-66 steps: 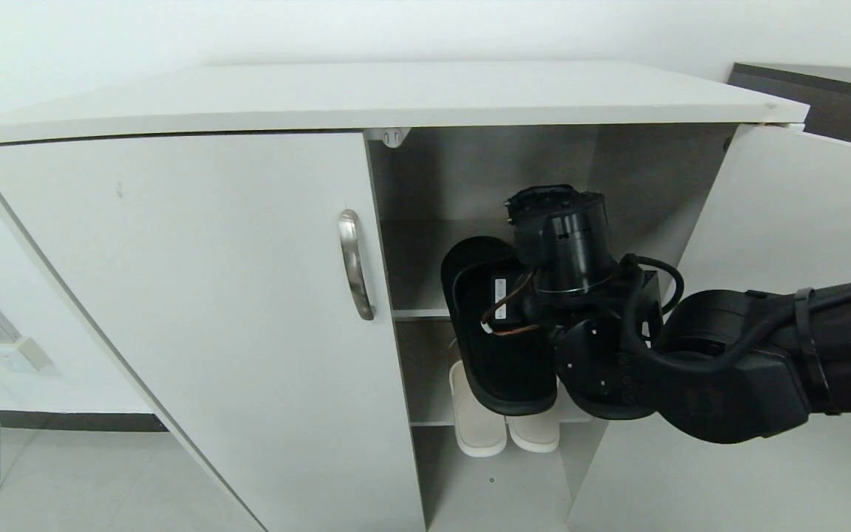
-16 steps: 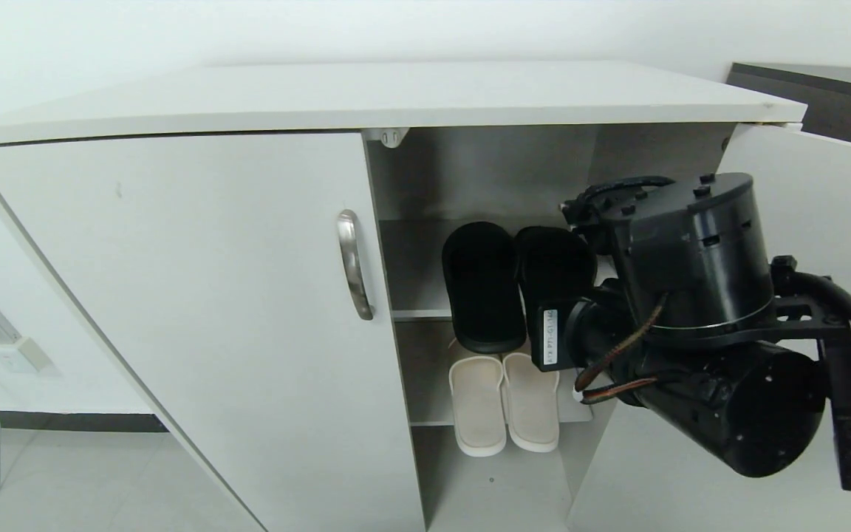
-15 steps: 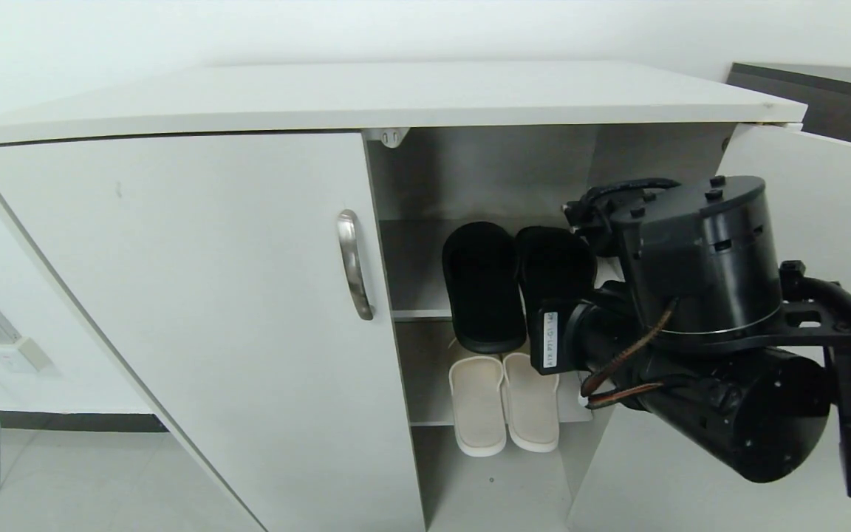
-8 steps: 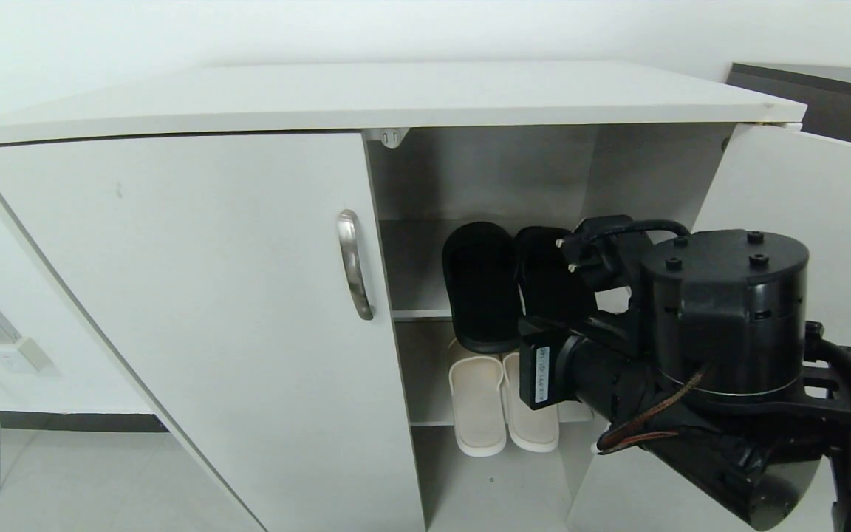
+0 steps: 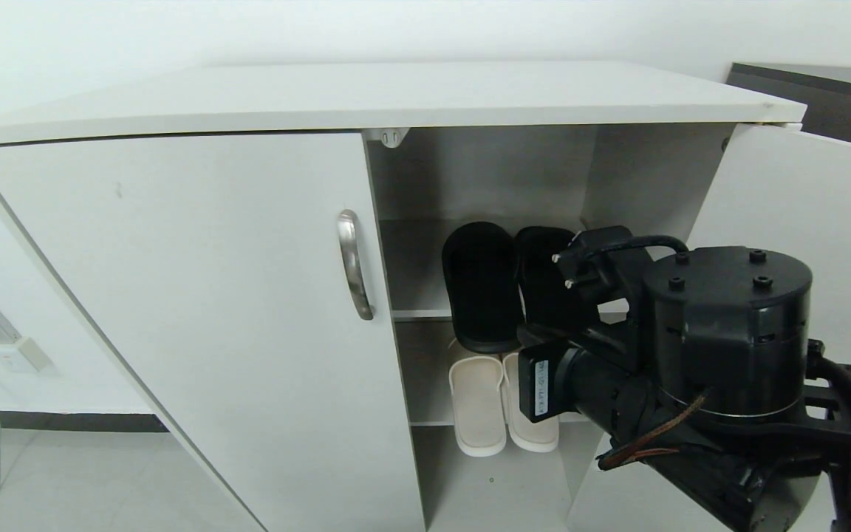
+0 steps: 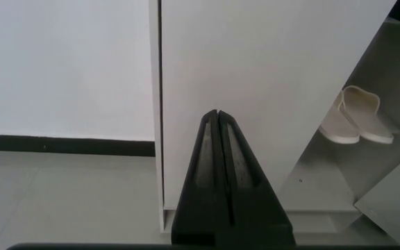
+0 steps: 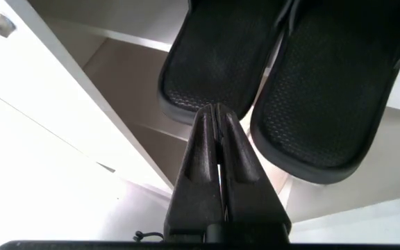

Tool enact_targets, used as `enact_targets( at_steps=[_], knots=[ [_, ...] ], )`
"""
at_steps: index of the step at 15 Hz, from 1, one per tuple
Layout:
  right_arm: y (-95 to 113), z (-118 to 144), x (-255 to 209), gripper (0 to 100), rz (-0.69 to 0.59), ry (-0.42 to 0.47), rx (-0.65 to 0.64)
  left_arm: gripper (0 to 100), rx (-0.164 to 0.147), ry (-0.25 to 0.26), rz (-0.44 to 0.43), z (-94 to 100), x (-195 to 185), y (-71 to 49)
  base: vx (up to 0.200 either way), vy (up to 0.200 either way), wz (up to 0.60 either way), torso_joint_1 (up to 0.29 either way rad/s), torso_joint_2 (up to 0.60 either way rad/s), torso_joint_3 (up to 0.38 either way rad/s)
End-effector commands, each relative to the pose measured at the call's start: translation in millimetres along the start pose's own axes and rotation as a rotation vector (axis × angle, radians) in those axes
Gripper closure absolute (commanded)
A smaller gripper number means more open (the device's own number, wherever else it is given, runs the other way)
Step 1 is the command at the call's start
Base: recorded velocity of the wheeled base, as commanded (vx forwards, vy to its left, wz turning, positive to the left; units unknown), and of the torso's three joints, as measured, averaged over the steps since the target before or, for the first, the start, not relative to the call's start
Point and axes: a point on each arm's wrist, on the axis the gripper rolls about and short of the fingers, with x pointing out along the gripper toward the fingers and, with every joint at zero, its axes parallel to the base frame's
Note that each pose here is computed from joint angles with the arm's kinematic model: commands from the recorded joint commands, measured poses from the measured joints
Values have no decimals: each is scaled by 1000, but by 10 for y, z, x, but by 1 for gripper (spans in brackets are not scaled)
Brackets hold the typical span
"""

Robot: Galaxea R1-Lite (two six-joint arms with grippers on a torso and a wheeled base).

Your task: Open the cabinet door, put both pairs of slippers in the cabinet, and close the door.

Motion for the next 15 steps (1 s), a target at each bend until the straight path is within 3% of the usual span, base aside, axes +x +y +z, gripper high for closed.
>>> enact_targets(
  at_steps=[1,15],
  knots=[
    [6,-15,10,100,-1,5,-3,100,-2,1,1,0,1,0,-200,0,0,2,2,2],
    [22,-150,88,100,-11,45,-26,100,-2,1,1,0,1,0,-200,0,0,1,3,3]
  ],
)
